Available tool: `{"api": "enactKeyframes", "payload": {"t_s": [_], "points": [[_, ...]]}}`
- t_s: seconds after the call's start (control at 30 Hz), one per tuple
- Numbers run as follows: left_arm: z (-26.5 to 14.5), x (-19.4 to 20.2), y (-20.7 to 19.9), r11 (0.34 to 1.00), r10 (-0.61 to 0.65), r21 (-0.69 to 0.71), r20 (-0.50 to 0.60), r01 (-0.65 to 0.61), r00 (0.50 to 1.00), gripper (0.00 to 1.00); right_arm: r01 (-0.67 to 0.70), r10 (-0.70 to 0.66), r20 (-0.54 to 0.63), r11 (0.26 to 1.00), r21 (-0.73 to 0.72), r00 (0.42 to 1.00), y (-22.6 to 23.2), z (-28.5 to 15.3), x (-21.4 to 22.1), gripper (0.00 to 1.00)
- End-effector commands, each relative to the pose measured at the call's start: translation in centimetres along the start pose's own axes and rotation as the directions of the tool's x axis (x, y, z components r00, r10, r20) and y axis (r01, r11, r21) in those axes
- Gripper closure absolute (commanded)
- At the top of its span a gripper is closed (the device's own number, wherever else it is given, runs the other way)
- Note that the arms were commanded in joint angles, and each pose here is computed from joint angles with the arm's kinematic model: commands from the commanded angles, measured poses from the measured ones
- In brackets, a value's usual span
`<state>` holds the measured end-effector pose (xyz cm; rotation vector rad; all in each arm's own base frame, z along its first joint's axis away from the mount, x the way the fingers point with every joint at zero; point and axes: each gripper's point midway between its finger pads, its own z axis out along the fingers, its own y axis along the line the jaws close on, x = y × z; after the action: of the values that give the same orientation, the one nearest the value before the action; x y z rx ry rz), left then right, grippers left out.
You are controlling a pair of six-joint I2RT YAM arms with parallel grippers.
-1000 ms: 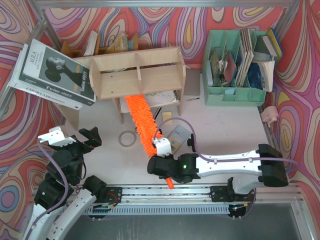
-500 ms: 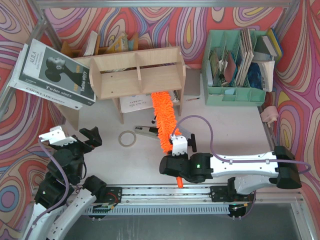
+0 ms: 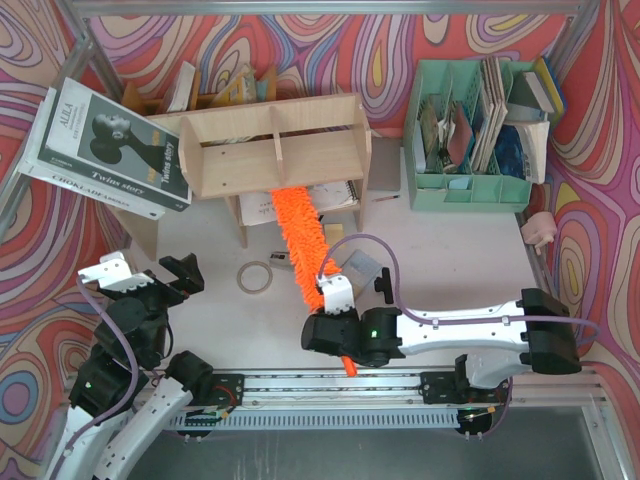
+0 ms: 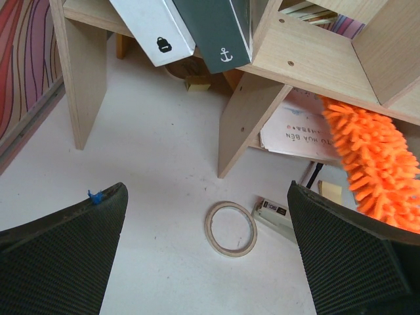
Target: Dust the bookshelf with a duster
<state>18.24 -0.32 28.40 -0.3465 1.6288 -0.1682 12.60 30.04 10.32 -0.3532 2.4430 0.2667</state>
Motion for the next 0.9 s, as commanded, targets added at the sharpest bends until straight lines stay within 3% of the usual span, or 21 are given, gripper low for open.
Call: {"api": "enactKeyframes", "payload": {"t_s": [0.0, 0.33, 0.73, 0.87], "points": [[0.0, -0.2, 0.3, 1.000, -0.002, -0.017, 0.003, 0.002, 1.000, 0.02, -0.151, 0.132, 0.132, 0.977, 0.150, 0.982, -4.2, -1.5, -2.2, 1.00], [0.0, -0.1, 0.2, 1.000, 0.000, -0.016, 0.000, 0.000, 1.000, 0.02, -0.294, 0.259, 0.159, 0.918, 0.267, 0.953, -8.4, -2.1, -0.9, 1.00], [0.1, -0.1, 0.1, 1.000, 0.003, -0.015, -0.005, -0.003, 1.000, 0.02, -0.305, 0.317, -0.021, 0.927, 0.217, 0.948, -7.9, 1.4, 2.5, 1.00], [0.1, -0.1, 0.2, 1.000, 0.004, -0.017, -0.003, -0.004, 1.000, 0.02, -0.275, 0.287, -0.023, 0.936, 0.220, 0.958, -7.8, 1.4, 2.0, 1.00]]}}
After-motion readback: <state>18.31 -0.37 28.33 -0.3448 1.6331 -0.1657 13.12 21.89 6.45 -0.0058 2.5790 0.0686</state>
